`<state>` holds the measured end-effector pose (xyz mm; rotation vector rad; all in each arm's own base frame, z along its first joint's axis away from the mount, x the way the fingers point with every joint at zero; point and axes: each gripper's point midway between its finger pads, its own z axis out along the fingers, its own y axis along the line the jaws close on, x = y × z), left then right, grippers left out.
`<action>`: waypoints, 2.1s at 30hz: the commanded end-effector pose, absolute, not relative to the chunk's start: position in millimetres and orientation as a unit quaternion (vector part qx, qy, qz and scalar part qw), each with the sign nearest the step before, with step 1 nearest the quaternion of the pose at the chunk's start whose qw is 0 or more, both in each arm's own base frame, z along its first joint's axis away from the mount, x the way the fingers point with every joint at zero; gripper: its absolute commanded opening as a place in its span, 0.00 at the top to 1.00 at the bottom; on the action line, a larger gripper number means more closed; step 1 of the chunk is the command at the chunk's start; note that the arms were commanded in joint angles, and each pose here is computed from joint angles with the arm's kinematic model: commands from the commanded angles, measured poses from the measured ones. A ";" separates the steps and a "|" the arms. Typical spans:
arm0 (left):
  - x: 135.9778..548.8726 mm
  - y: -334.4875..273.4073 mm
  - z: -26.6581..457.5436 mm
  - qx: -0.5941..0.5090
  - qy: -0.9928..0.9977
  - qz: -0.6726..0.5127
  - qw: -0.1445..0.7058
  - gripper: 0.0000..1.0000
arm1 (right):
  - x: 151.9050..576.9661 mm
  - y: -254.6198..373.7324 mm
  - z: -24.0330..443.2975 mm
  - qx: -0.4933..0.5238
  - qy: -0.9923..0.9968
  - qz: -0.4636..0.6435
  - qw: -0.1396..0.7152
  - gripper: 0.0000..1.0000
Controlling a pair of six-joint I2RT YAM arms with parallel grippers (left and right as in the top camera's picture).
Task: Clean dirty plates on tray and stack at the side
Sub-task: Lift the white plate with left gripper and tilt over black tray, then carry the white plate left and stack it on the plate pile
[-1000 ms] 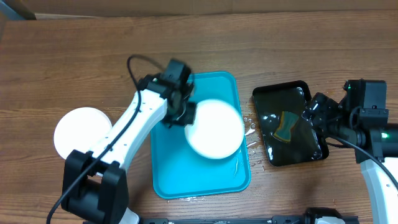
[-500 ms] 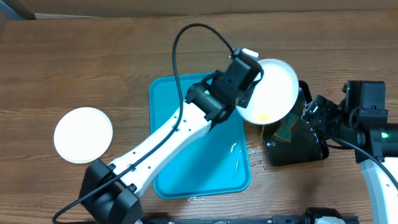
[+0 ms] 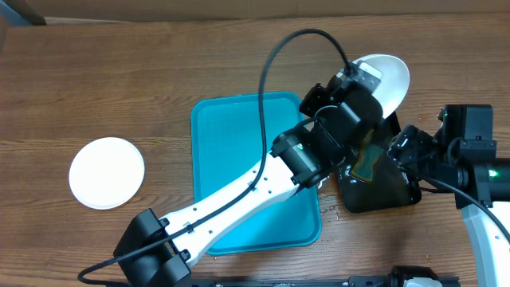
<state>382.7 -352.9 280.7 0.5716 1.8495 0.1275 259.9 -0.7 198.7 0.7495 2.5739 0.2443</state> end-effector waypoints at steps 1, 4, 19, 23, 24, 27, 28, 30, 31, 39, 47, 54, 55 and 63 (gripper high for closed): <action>383.2 -349.3 296.9 0.280 0.755 0.132 0.578 0.96 | 262.1 -2.4 203.8 0.272 0.930 0.090 0.231 0.16; 381.6 -349.7 299.0 0.290 0.743 0.163 0.581 0.96 | 262.1 -2.4 203.8 0.272 0.930 0.090 0.231 0.16; 369.9 -359.9 298.9 0.320 0.728 0.182 0.578 0.96 | 262.1 -2.4 203.8 0.272 0.930 0.090 0.231 0.16; 369.3 -357.7 300.3 0.317 0.727 0.192 0.578 0.96 | 262.0 -2.4 203.9 0.272 0.930 0.090 0.231 0.16; 369.2 -357.6 300.4 0.316 0.727 0.193 0.578 0.96 | 262.1 -2.4 203.8 0.272 0.930 0.090 0.231 0.16; 368.5 -358.3 300.4 0.317 0.727 0.192 0.579 0.96 | 262.4 -2.5 204.1 0.272 0.930 0.090 0.232 0.16; 368.5 -358.3 300.4 0.316 0.727 0.192 0.579 0.96 | 262.3 -2.5 203.9 0.272 0.930 0.090 0.232 0.16; 368.5 -358.2 300.5 0.316 0.727 0.192 0.579 0.96 | 262.1 -2.5 203.8 0.272 0.930 0.090 0.231 0.16; 368.5 -358.1 300.3 0.316 0.727 0.192 0.578 0.96 | 262.1 -2.5 203.8 0.272 0.930 0.089 0.231 0.16; 374.8 -340.2 307.5 0.231 0.744 0.194 0.596 0.96 | 262.1 -2.6 203.9 0.272 0.930 0.089 0.231 0.16; 368.5 -335.4 287.2 0.247 0.760 0.204 0.565 0.96 | 261.0 -2.4 203.2 0.272 0.930 0.089 0.229 0.16; 350.4 -294.9 273.5 0.141 0.838 0.111 0.515 0.96 | 260.2 -2.3 202.9 0.272 0.931 0.089 0.227 0.16; 347.2 -283.7 269.2 0.118 0.856 0.089 0.495 0.96 | 260.2 -2.3 202.9 0.272 0.931 0.089 0.227 0.16; 330.4 -130.9 235.9 -0.129 0.946 0.045 0.293 0.96 | 260.5 -2.4 203.0 0.272 0.931 0.089 0.228 0.16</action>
